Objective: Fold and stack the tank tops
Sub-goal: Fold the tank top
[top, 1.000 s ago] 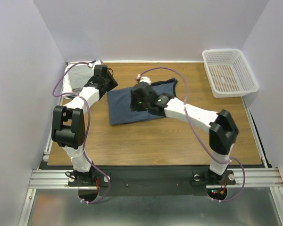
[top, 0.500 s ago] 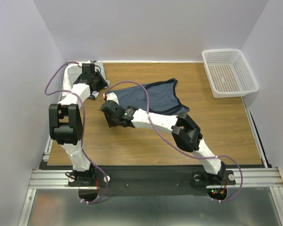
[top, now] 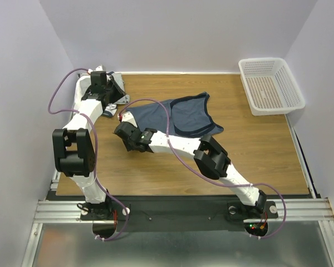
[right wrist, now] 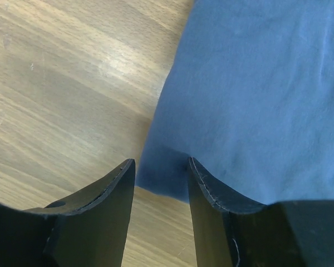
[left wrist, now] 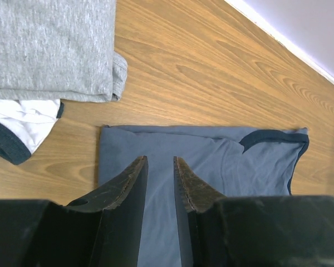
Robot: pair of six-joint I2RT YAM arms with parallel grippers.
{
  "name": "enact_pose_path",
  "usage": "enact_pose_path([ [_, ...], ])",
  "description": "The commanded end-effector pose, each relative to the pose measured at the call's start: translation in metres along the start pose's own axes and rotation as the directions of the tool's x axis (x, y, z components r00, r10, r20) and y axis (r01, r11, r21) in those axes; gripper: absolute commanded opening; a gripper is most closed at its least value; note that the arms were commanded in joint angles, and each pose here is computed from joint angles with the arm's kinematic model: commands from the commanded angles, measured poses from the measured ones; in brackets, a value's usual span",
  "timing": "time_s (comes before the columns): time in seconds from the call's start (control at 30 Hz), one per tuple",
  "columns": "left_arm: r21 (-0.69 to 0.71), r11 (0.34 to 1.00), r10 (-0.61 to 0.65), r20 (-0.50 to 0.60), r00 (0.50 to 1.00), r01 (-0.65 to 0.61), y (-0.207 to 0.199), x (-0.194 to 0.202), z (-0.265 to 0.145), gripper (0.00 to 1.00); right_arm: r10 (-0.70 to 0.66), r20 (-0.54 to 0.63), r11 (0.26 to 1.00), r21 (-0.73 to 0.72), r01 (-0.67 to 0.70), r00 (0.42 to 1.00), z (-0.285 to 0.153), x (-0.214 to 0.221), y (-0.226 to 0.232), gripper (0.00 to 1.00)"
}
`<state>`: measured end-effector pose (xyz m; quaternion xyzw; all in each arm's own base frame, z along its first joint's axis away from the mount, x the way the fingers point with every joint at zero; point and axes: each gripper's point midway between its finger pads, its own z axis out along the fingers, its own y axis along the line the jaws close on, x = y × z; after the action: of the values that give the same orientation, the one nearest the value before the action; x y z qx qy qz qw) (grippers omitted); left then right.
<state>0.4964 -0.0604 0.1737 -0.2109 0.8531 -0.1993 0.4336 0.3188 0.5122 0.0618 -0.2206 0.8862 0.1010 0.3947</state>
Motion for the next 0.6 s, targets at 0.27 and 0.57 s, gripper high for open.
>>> enact_pose_path([
  [0.27,0.048,0.999,-0.024,0.01,1.0,0.023,-0.004,0.003,-0.006,0.35,-0.059,0.001,0.997,0.046,0.058,0.998,0.0,0.021,0.01,0.48],
  [0.57,0.059,0.997,-0.058,-0.012,0.998,0.058,0.002,0.028,-0.012,0.34,-0.108,-0.026,0.987,0.114,0.11,0.994,0.01,0.038,-0.005,0.45],
])
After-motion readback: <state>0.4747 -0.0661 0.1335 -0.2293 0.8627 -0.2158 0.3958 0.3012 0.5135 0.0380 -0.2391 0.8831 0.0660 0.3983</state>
